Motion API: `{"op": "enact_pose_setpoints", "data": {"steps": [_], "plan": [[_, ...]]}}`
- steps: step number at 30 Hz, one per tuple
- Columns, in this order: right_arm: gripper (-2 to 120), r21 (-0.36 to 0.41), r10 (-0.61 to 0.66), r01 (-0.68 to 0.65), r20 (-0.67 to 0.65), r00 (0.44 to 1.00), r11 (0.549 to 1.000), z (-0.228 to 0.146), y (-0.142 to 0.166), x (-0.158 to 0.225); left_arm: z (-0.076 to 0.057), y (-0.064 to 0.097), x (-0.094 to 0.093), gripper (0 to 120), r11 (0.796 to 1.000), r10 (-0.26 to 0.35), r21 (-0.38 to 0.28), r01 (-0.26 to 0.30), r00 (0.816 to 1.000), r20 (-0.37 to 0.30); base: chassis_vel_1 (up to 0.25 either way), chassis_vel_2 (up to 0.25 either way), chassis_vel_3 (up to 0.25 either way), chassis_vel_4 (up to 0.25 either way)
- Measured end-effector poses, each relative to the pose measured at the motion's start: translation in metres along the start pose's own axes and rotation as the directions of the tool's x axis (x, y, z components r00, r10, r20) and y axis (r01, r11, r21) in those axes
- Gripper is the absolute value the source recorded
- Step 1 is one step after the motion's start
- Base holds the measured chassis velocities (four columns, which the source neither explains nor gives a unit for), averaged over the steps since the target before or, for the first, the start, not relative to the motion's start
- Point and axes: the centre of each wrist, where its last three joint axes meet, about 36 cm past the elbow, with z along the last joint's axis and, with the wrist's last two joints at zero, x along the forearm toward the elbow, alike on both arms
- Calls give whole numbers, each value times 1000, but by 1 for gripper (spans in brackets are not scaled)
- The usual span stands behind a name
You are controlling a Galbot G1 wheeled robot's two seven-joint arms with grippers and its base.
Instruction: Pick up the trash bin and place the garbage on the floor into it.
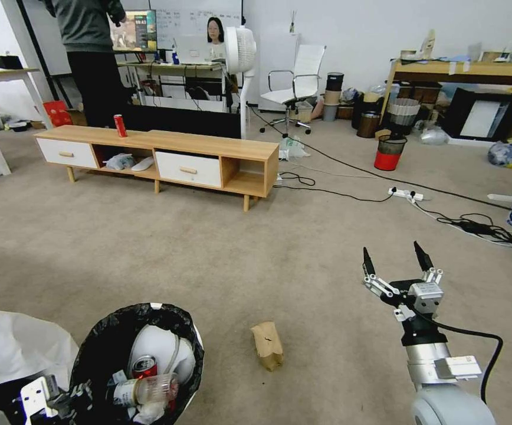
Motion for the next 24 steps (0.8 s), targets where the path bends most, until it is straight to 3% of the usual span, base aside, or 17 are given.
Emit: {"op": "enact_pose_setpoints", "data": {"steps": [24], "plan": [[100, 18, 3, -2, -15, 1000, 1000, 7, -1, -1, -1, 0, -4, 2, 1000, 3, 0, -3, 1000, 4, 0, 0, 0, 0]]}}
